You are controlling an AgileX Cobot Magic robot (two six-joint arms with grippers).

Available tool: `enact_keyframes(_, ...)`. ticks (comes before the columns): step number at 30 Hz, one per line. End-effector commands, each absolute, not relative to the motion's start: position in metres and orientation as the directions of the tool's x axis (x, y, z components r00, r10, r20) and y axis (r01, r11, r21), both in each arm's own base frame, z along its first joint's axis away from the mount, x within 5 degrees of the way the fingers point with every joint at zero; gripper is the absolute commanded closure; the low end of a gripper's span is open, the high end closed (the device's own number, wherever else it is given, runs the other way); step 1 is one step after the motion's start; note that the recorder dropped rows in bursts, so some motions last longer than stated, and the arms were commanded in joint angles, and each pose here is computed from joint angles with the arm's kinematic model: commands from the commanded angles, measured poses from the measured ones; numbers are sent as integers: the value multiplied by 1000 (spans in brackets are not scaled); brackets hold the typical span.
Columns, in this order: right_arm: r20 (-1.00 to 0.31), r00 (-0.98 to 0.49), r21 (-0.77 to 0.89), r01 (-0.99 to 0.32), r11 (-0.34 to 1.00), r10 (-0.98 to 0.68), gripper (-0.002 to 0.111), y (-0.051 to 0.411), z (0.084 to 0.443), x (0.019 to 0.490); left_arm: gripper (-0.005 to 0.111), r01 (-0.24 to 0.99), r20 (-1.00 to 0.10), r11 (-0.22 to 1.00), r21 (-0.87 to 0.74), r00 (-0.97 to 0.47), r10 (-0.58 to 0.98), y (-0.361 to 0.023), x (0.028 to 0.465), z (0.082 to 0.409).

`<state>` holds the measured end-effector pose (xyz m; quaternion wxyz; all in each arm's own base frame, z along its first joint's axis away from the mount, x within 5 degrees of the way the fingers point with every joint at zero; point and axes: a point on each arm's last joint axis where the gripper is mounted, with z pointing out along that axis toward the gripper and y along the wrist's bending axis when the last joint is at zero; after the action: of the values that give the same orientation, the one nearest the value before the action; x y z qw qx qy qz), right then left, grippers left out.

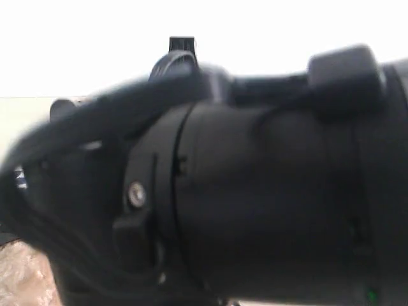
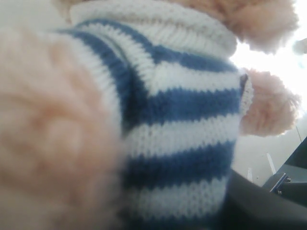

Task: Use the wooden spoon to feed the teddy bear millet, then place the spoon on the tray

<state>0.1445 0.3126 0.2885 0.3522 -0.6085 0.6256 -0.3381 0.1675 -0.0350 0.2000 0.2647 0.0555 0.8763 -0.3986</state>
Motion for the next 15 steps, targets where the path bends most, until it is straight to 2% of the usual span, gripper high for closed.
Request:
enact_keyframes(1, -38, -22, -853, -520, 44, -999, 108, 308, 289, 144, 102, 311, -508, 660, -684, -852, -125, -36, 167, 201)
enact_keyframes(4, -14, -19, -857, -516, 22, -1000, 108, 306, 289, 148, 102, 311, -508, 660, -684, -852, -125, -36, 167, 201)
enact_keyframes(6, -67, -6, -861, -506, 61, -998, 108, 307, 296, 138, 102, 310, -509, 662, -682, -852, -126, -36, 167, 201)
enact_keyframes(13, -82, -23, -861, -502, 83, -996, 108, 303, 300, 142, 102, 311, -508, 660, -684, -852, -125, -36, 167, 201)
enact_keyframes(15, -135, -49, -855, -499, 142, -990, 108, 297, 307, 143, 102, 311, -508, 660, -684, -852, -125, -36, 167, 201)
